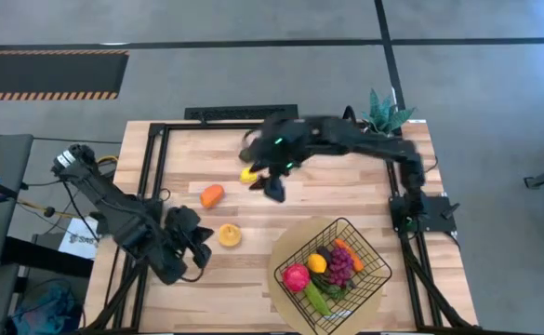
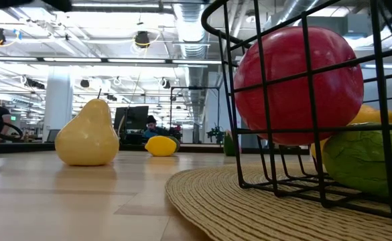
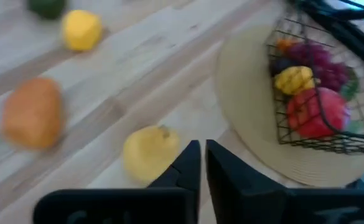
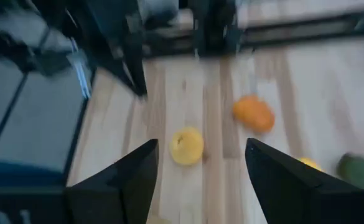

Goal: Build produce basket
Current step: Put the pear into the mesh basket

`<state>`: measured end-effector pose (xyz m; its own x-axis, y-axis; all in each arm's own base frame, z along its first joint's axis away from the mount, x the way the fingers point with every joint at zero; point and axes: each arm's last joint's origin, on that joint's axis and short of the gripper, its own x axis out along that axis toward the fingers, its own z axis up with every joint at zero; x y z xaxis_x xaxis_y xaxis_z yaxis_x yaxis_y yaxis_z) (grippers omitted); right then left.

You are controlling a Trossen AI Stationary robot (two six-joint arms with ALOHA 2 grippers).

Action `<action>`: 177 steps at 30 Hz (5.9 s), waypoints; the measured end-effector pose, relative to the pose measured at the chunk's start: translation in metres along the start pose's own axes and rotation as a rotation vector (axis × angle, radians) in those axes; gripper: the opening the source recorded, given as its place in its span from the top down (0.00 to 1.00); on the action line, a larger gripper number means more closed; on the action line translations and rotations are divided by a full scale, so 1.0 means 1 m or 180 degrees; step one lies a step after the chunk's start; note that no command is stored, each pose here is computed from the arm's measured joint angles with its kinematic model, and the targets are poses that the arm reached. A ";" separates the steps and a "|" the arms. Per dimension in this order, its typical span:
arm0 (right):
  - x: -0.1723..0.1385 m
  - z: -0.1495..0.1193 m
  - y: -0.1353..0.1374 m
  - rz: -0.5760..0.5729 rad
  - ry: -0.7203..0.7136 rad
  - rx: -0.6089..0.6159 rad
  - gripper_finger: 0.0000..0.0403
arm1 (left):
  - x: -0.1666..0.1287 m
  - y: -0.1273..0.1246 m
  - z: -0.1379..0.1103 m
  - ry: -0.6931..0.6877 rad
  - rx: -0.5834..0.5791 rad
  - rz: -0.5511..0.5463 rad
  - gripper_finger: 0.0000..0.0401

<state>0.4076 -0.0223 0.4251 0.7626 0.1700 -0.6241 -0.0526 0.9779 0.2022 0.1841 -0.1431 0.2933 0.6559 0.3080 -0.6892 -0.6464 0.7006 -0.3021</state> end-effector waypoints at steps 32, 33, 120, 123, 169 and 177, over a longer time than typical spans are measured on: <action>-0.161 -0.003 0.014 -0.0247 -0.0836 -0.0415 0.35 | 0.092 0.019 0.018 0.0986 0.0067 -0.0009 0.57; -0.161 -0.003 0.014 -0.0247 -0.0837 -0.0416 0.35 | 0.096 0.018 0.017 0.1030 0.0067 0.0008 0.57; -0.161 -0.008 0.015 -0.0253 -0.0678 -0.0539 0.35 | 0.095 0.037 0.044 0.1226 -0.0282 0.0379 0.58; -0.161 -0.008 0.015 -0.0255 -0.0677 -0.0550 0.35 | 0.097 0.035 0.043 0.1262 -0.0313 0.0373 0.50; -0.160 -0.010 0.015 -0.0247 -0.0640 -0.0529 0.35 | 0.118 0.033 0.040 0.1164 -0.0269 0.0562 1.00; -0.168 -0.011 0.013 -0.0319 -0.0685 -0.0520 0.35 | 0.106 0.015 0.063 0.0827 -0.0086 0.0341 1.00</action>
<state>0.2720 -0.0364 0.5245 0.8877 0.0588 -0.4567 -0.0598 0.9981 0.0123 0.2681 -0.0597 0.2571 0.4636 0.2015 -0.8628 -0.7190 0.6546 -0.2335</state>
